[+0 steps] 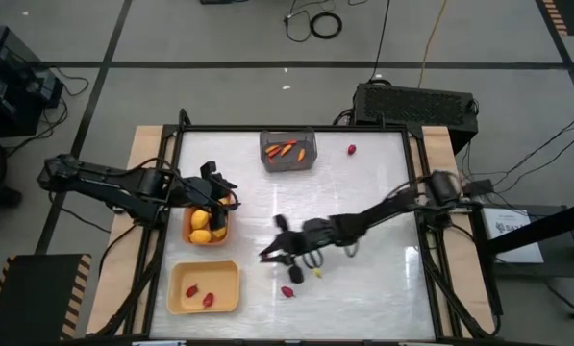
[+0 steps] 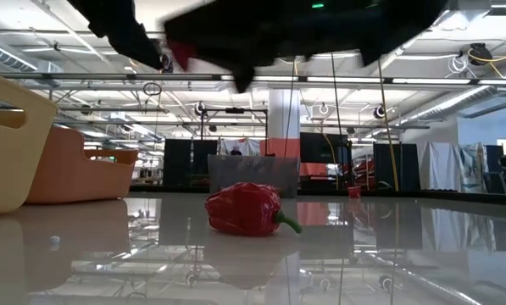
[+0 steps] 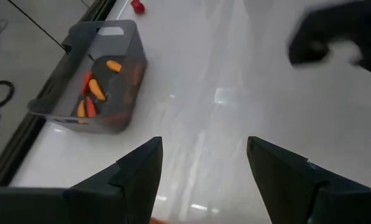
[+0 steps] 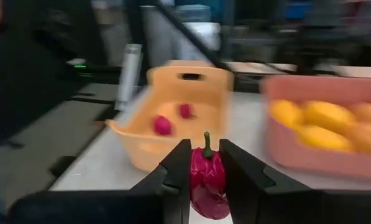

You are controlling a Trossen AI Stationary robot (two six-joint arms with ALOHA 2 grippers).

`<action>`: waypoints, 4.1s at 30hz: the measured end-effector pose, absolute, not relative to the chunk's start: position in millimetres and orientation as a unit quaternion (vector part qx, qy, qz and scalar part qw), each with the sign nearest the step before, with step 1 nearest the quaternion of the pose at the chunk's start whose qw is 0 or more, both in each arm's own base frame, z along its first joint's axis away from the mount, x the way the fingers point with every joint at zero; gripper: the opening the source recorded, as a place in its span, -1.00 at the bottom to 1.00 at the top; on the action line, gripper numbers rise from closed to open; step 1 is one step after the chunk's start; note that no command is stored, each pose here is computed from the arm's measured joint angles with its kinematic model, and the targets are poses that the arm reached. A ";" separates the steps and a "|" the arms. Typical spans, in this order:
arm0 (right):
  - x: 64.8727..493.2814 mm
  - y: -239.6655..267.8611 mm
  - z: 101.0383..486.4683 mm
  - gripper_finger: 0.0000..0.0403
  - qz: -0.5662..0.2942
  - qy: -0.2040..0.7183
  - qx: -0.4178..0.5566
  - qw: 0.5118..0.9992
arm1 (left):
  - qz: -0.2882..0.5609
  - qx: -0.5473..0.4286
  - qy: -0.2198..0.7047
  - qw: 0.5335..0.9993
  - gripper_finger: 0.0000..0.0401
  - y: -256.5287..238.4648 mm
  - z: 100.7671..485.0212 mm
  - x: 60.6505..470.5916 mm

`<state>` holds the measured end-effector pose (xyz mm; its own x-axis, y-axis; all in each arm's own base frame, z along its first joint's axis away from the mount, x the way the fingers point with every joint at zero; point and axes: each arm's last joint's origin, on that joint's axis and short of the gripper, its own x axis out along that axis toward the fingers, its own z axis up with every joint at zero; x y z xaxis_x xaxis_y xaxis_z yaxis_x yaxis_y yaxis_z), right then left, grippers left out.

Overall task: Sort produce into baskets
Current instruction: Put the red bell pepper into the yellow bin

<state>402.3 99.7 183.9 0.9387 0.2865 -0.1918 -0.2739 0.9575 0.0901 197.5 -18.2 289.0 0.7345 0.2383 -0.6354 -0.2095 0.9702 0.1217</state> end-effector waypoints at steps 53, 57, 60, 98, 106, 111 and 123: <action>461.6 -26.9 256.0 -0.26 0.241 0.395 0.146 0.874 | 0.168 -0.012 0.295 0.941 0.21 -2.1 306.9 175.7; 424.9 -67.2 269.8 -0.32 0.156 0.483 0.153 0.848 | 0.176 -0.016 0.277 0.945 0.21 -1.8 309.7 177.6; 398.4 -100.0 275.1 -0.36 0.101 0.535 0.171 0.821 | 0.181 -0.030 0.259 0.948 0.21 -1.8 312.3 179.4; 235.4 -284.4 179.2 0.40 -0.434 0.493 0.432 0.618 | 0.200 -0.137 0.174 0.955 0.21 -5.9 323.7 185.4; 245.2 -277.9 161.8 0.31 -0.428 0.525 0.427 0.600 | 0.201 -0.137 0.178 0.953 0.21 -5.9 322.8 185.0; 245.2 -277.8 151.7 0.19 -0.426 0.542 0.429 0.585 | 0.201 -0.138 0.178 0.953 0.21 -5.9 322.8 185.0; 244.8 -278.1 149.2 -0.40 -0.417 0.560 0.402 0.592 | 0.201 -0.137 0.178 0.953 0.21 -5.9 322.7 185.0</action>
